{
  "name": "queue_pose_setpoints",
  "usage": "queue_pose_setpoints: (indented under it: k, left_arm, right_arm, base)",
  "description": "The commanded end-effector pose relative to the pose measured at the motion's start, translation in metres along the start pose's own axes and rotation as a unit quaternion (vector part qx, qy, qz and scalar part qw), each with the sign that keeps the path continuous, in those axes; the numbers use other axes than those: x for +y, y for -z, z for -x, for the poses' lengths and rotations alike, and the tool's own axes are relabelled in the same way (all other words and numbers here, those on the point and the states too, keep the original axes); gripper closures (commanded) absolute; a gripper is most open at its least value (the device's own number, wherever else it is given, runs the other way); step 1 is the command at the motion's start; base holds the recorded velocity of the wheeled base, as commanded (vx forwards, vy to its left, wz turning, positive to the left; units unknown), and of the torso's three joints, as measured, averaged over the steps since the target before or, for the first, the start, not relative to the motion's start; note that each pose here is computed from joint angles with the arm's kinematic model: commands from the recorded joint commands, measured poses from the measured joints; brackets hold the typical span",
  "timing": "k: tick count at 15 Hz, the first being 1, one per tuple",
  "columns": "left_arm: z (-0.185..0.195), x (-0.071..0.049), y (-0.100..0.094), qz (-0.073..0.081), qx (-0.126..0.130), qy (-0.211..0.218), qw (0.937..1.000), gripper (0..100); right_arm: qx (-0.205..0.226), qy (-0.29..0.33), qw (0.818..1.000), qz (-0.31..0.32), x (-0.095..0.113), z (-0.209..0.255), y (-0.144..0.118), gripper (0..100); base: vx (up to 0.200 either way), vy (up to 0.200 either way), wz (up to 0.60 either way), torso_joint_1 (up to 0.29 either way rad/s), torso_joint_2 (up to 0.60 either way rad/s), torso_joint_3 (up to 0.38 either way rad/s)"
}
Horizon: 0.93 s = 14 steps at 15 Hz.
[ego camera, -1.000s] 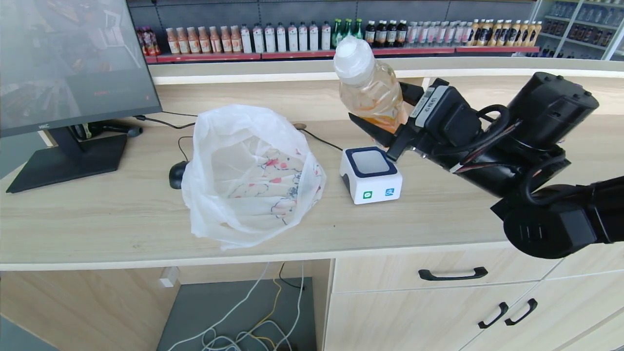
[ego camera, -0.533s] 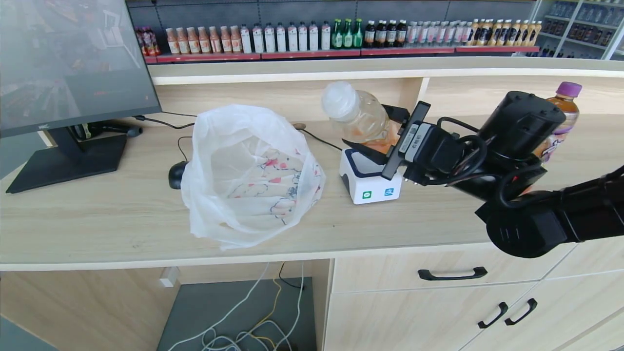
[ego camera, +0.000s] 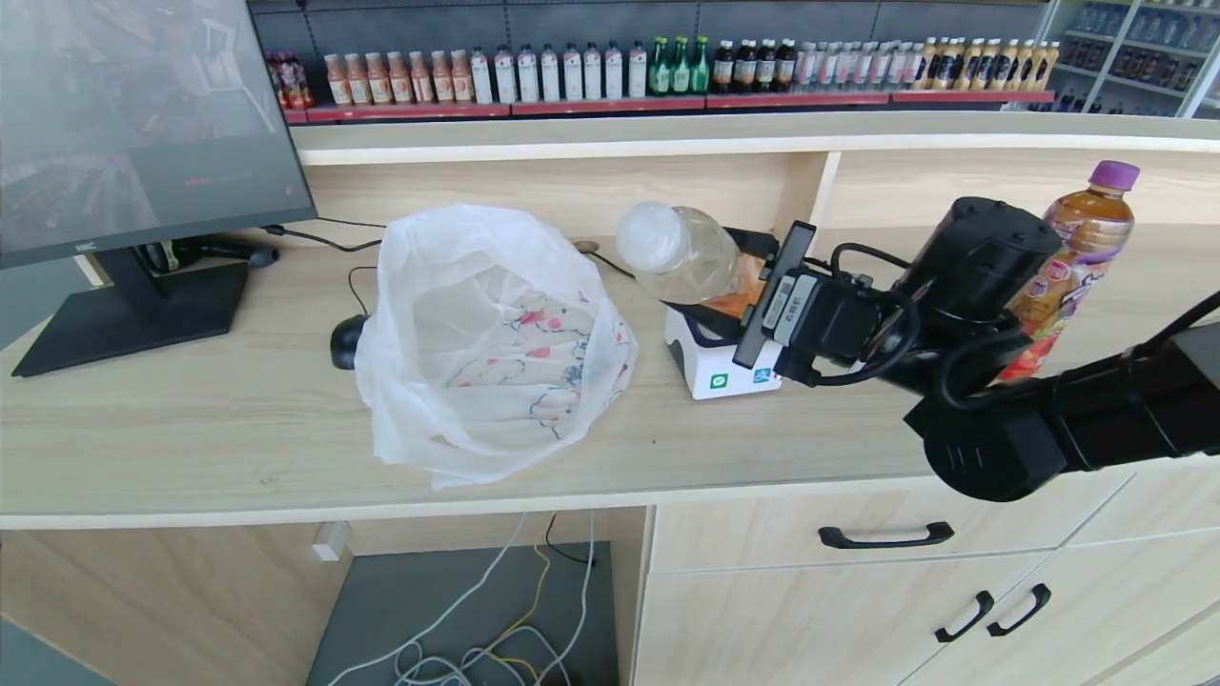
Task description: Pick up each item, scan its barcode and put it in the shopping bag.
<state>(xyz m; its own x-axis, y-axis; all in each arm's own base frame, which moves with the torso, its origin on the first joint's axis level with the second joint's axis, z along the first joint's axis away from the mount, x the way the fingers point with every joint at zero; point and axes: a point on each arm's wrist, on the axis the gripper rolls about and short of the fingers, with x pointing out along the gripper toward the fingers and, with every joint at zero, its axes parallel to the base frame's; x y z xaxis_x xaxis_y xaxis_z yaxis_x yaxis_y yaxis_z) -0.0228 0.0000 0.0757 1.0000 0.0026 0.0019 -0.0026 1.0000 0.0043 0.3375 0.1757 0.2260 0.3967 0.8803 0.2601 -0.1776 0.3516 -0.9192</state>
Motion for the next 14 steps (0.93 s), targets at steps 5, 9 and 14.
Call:
queue_pose_setpoints:
  k: [5,9,14]
  left_arm:
    - [0.0,0.0,0.0,0.0,-0.001,0.0,1.0,0]
    - [0.0,0.0,0.0,0.0,-0.001,0.0,1.0,0]
    - [0.0,0.0,0.0,0.0,-0.001,0.0,1.0,0]
  right_arm:
    - [0.0,0.0,1.0,0.013,0.007,-0.002,0.015,100]
    - [-0.001,0.0,1.0,0.016,0.004,0.0,0.017,100]
    - [-0.002,0.001,1.0,0.019,0.001,0.002,0.017,100]
  base:
    - [0.0,0.0,0.0,0.0,0.0,0.0]
    - [0.0,0.0,0.0,0.0,0.0,0.0]
    - [0.0,0.0,0.0,0.0,0.0,0.0]
